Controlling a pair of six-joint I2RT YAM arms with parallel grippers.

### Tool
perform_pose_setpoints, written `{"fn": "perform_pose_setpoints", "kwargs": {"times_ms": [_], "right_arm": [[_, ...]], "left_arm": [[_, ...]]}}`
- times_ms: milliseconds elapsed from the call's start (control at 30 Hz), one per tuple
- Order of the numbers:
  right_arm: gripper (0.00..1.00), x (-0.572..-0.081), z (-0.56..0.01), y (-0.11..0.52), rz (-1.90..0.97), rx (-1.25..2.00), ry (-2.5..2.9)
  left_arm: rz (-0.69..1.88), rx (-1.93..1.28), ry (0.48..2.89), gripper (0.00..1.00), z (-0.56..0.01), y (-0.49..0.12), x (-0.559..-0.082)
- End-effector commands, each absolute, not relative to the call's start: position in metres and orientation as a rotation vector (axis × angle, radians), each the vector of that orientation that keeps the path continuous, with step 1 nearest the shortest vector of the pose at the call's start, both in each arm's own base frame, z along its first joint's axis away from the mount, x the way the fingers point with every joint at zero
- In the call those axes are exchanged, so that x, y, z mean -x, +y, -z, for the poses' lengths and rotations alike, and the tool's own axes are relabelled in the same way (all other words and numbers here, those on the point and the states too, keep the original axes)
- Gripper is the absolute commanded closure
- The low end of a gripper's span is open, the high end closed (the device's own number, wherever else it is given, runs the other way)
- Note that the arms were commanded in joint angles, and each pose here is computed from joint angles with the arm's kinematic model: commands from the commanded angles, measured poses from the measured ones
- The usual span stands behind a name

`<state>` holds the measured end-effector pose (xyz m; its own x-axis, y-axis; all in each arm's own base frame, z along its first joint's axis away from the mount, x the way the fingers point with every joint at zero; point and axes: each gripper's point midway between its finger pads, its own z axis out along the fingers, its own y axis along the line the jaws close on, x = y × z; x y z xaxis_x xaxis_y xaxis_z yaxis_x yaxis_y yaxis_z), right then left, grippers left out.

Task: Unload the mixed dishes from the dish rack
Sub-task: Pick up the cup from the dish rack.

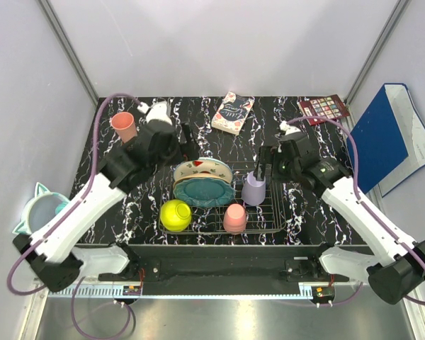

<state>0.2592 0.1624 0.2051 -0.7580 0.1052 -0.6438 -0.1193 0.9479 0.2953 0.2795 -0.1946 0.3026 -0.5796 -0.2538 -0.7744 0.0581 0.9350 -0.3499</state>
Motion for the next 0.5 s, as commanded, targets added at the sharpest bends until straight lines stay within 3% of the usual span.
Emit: {"fn": "perform_pose_setpoints", "kwargs": {"times_ms": [0,467], "right_arm": [[0.0,-0.266,-0.203,0.185,-0.443,0.097,2.361],[0.0,-0.28,-0.152,0.189,-0.286,0.139,2.478]], "left_arm": [[0.529,0.209,1.967,0.01,-0.347,-0.188,-0.27],[0.565,0.229,2.02,0.01,-0.318,-0.178,-0.242]]}}
